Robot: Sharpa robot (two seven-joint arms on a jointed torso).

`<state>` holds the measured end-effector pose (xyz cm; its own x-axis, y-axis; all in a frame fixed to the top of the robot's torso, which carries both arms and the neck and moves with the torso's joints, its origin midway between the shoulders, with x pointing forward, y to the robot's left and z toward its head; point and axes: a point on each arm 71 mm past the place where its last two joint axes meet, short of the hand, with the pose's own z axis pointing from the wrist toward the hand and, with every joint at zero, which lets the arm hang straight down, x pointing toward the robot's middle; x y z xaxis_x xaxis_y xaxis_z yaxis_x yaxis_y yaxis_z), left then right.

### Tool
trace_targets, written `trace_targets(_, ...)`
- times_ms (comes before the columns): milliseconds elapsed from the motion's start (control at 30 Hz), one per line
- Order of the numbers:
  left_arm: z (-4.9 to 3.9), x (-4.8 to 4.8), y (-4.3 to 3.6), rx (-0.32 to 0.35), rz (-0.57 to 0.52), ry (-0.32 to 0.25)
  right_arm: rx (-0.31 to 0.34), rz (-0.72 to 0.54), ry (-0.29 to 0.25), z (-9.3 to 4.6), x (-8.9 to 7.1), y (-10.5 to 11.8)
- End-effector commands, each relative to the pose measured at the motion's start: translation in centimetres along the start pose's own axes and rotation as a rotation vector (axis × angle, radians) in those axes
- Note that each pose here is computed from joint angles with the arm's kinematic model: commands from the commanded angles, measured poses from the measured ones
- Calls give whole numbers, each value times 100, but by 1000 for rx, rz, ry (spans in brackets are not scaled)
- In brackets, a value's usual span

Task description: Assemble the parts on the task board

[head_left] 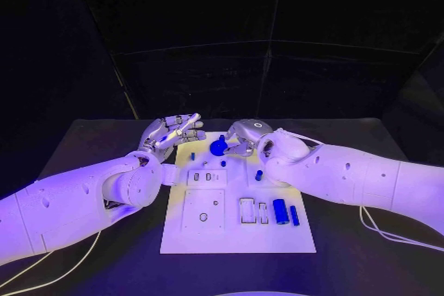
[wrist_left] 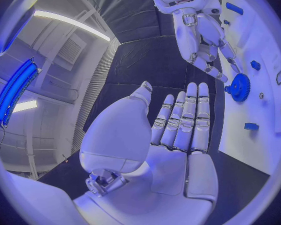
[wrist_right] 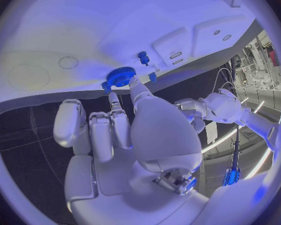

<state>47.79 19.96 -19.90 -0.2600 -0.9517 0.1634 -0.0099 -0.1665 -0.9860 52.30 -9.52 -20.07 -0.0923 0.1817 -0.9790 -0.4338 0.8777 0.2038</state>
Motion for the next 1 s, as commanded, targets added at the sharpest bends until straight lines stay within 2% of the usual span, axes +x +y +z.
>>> trace_targets(33, 1, -8, -21, 12, 1, 10, -70, 140, -124, -120, -140, -86)
trace_targets(167, -2, -38, -24, 13, 4, 5, -90, 282, -152, -327, -256, -333)
trace_targets(300, -1, -67, -24, 13, 7, -2, -55, 433, -116, -528, -377, -706)
trace_targets(500, 7, -60, -20, 14, 5, 2, -40, 517, -81, -691, -481, -1104)
trace_targets(700, 20, -53, -10, 13, 3, 7, -21, 521, -53, -754, -506, -1362)
trace_targets(1000, 44, -62, 9, 6, 2, 8, 10, 449, 6, -746, -465, -1634)
